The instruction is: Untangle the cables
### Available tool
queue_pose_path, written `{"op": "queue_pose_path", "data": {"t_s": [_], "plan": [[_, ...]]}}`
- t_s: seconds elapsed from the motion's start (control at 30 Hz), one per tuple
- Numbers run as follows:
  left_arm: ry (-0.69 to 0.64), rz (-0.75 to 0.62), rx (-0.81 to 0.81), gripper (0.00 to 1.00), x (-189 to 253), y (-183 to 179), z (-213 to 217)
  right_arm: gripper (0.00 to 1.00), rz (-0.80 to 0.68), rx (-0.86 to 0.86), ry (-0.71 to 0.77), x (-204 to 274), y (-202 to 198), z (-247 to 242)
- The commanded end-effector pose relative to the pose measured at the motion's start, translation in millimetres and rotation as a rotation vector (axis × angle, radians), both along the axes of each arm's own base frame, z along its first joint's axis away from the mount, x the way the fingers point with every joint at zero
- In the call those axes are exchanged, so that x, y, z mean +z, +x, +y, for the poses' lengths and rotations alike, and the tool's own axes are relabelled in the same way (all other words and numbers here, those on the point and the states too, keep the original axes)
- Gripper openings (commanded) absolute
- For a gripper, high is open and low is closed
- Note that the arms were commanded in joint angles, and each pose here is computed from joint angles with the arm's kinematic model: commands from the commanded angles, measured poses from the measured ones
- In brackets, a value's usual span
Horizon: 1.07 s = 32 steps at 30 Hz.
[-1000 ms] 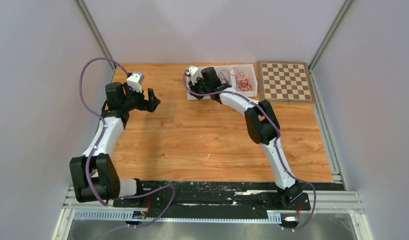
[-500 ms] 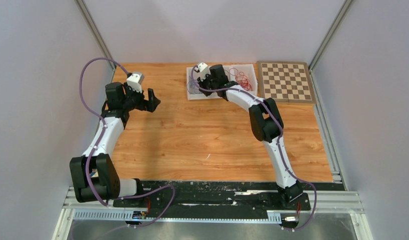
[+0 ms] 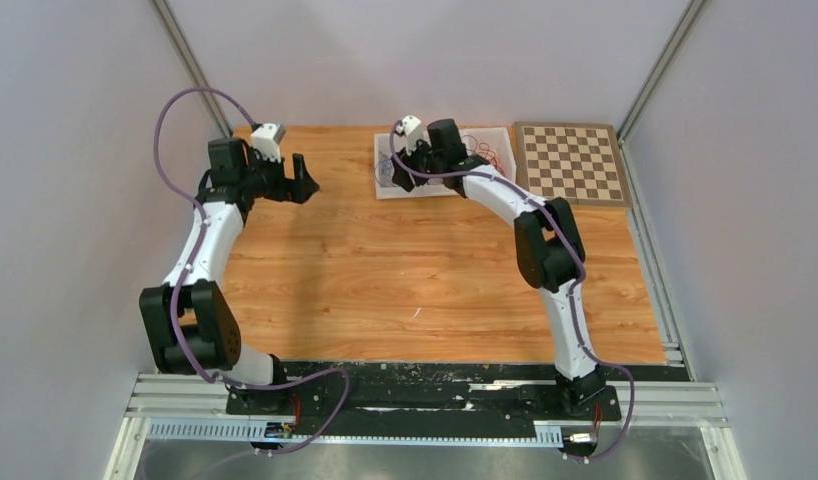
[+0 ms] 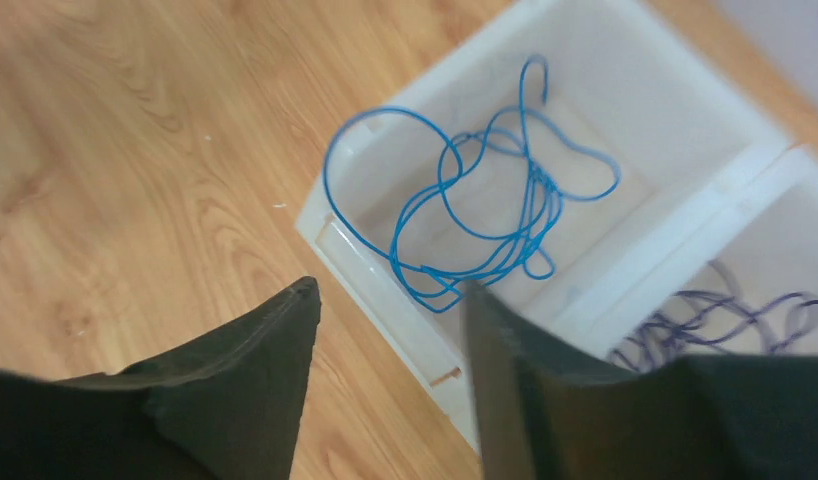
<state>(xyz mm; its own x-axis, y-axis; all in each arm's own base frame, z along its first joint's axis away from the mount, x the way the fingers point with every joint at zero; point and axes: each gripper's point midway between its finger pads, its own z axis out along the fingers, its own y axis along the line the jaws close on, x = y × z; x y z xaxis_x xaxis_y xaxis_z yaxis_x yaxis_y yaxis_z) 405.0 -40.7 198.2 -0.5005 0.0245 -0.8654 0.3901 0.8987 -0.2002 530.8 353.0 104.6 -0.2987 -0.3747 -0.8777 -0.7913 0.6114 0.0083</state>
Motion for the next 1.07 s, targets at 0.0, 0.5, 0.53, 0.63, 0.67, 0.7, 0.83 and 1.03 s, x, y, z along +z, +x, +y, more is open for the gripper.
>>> {"op": "queue_pose_path", "data": {"t_s": [0.0,0.5,0.53,0.63,0.67,0.7,0.83,1.03], "plan": [[-0.048,0.136,0.026,1.00,17.9,14.3,3.5,0.69,-0.215,0.008,0.161,151.0,-6.1,-23.8],[0.228,0.404,0.127,1.00,3.3,3.6,25.0,1.00,-0.021,-0.377,0.155,123.2,-102.0,-243.8],[0.256,0.409,0.119,1.00,0.5,1.5,21.1,1.00,-0.007,-0.395,0.145,113.0,-111.9,-252.5],[0.298,0.440,0.079,1.00,-16.7,-9.3,2.2,1.00,0.031,-0.424,0.107,82.6,-141.5,-268.7],[0.298,0.440,0.075,1.00,-19.9,-9.9,-2.5,1.00,0.042,-0.430,0.094,74.6,-148.9,-271.6],[0.304,0.465,0.054,1.00,-30.4,-16.0,-11.2,1.00,0.056,-0.432,0.087,66.7,-156.7,-273.0],[0.277,0.510,0.016,1.00,-53.0,-22.8,-35.2,1.00,0.107,-0.430,0.069,45.9,-178.9,-274.0],[0.215,0.529,-0.012,1.00,-60.3,-15.1,-54.0,1.00,0.133,-0.459,0.025,32.3,-187.5,-281.7]]}}
